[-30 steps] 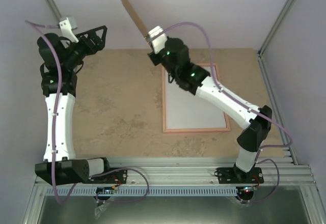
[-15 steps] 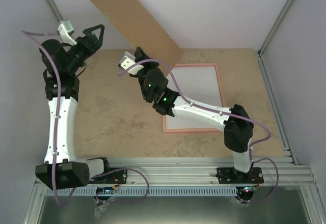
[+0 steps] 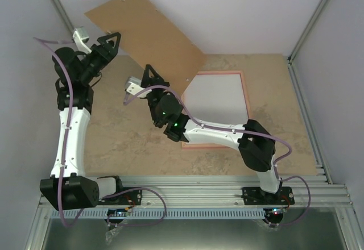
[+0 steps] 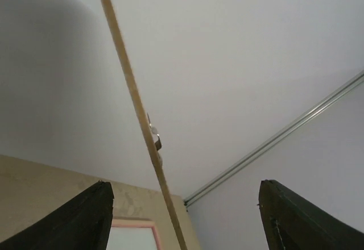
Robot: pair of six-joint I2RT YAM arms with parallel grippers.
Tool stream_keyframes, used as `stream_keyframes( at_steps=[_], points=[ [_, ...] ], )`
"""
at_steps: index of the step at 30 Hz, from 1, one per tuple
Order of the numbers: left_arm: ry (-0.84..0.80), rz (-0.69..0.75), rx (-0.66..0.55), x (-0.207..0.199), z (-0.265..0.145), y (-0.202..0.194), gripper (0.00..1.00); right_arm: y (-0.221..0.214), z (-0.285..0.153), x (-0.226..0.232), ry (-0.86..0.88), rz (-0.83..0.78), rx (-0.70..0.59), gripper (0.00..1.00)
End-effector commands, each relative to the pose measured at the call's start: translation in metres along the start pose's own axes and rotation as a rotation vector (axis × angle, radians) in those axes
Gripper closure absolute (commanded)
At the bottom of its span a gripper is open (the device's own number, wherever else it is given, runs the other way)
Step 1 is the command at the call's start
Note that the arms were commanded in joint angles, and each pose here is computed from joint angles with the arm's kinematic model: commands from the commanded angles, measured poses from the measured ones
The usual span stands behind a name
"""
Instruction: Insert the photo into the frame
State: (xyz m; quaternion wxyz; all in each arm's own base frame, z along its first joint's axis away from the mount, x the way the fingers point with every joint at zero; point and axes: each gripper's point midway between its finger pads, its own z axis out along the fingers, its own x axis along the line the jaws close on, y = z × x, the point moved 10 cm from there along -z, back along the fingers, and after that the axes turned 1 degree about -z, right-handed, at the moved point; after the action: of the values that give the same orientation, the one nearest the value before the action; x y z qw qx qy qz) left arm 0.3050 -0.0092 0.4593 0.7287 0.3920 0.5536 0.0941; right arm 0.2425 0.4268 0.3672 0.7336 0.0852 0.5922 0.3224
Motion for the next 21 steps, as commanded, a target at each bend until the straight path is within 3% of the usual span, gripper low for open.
stream_keyframes(
  at_steps=[1,16,19,21],
  points=[
    [-0.015,-0.021,0.027,0.010,0.003,-0.012,0.33,0.008,-0.004,-0.014,-0.095,0.053,-0.035,1.00],
    [0.012,-0.060,0.036,0.026,0.007,-0.021,0.99,0.004,-0.016,0.004,-0.139,-0.039,-0.052,0.99],
    [0.014,-0.046,0.036,0.025,0.008,-0.019,1.00,0.004,-0.019,0.003,-0.122,-0.045,-0.056,0.99],
    [0.016,-0.032,0.034,0.024,0.009,-0.018,1.00,0.005,-0.020,0.004,-0.086,-0.055,-0.051,0.91]
  ],
)
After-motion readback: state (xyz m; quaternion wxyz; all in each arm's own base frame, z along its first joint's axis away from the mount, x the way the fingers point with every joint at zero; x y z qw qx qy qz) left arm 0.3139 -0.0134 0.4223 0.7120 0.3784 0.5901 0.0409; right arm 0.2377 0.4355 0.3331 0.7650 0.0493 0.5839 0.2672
